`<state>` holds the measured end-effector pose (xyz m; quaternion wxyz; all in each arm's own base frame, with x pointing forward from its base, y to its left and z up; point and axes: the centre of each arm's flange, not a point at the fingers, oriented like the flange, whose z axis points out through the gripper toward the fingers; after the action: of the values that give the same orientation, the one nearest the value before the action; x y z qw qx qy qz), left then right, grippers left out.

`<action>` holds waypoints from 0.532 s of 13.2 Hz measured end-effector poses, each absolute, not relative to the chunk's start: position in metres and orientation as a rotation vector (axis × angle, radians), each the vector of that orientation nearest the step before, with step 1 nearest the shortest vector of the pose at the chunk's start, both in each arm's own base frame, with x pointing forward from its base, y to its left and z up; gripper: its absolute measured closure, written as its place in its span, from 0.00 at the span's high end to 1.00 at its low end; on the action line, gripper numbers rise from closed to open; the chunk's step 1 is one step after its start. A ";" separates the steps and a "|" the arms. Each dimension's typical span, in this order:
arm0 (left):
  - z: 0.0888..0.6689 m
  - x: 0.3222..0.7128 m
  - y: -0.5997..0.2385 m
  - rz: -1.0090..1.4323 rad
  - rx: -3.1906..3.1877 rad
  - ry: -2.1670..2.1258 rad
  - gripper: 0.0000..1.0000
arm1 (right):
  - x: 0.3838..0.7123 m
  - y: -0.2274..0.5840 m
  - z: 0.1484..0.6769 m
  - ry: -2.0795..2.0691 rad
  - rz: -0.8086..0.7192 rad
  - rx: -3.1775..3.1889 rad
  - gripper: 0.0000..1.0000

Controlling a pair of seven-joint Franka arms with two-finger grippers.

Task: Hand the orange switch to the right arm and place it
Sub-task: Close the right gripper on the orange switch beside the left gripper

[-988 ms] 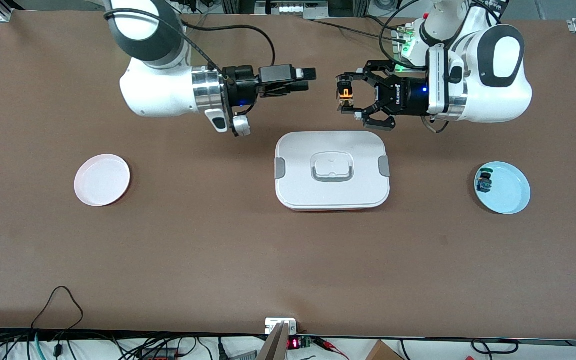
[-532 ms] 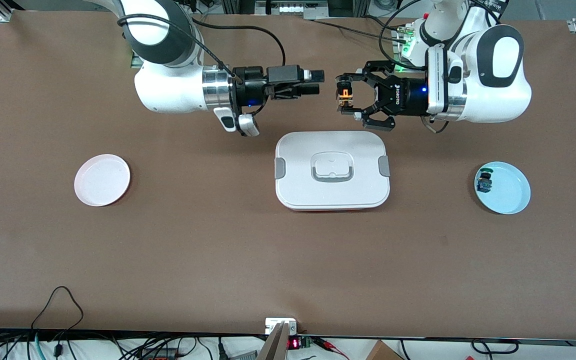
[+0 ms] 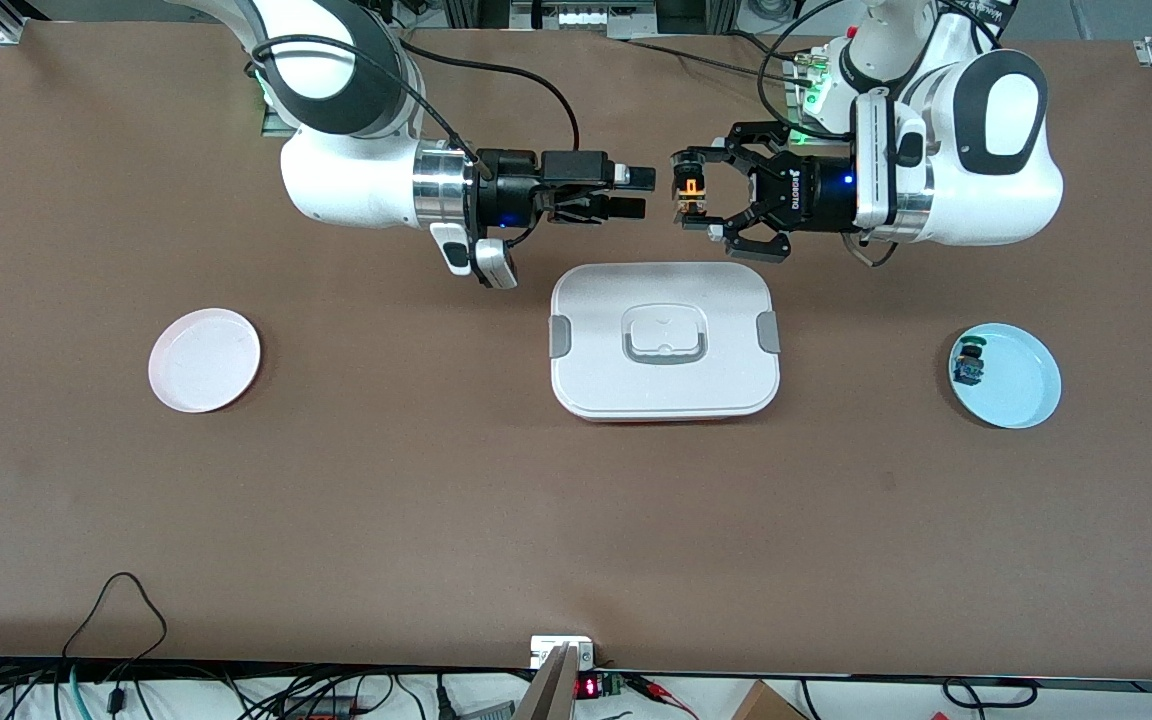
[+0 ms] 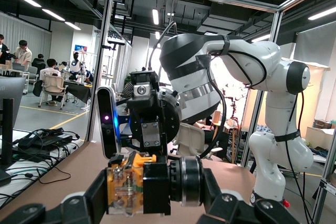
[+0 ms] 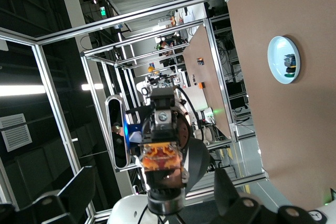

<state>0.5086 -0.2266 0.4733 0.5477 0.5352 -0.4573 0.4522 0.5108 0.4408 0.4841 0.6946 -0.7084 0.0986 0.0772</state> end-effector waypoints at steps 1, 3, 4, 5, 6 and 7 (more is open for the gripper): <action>0.473 0.509 -0.227 1.072 1.268 -1.083 0.73 | 0.511 0.443 0.484 0.217 0.174 -1.578 1.00; 0.473 0.509 -0.227 1.072 1.268 -1.084 0.73 | 0.510 0.454 0.483 0.202 0.174 -1.576 1.00; 0.473 0.509 -0.227 1.072 1.268 -1.084 0.73 | 0.511 0.460 0.480 0.203 0.167 -1.581 1.00; 0.473 0.509 -0.227 1.072 1.268 -1.084 0.73 | 0.510 0.466 0.477 0.204 0.162 -1.585 1.00; 0.473 0.509 -0.226 1.073 1.268 -1.085 0.73 | 0.509 0.472 0.475 0.199 0.166 -1.587 1.00; 0.473 0.509 -0.226 1.075 1.267 -1.086 0.73 | 0.506 0.478 0.474 0.193 0.171 -1.587 1.00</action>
<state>0.5086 -0.2264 0.4733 0.5466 0.5345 -0.4582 0.4534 0.5061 0.4780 0.4744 0.6939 -0.7107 0.0864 0.0766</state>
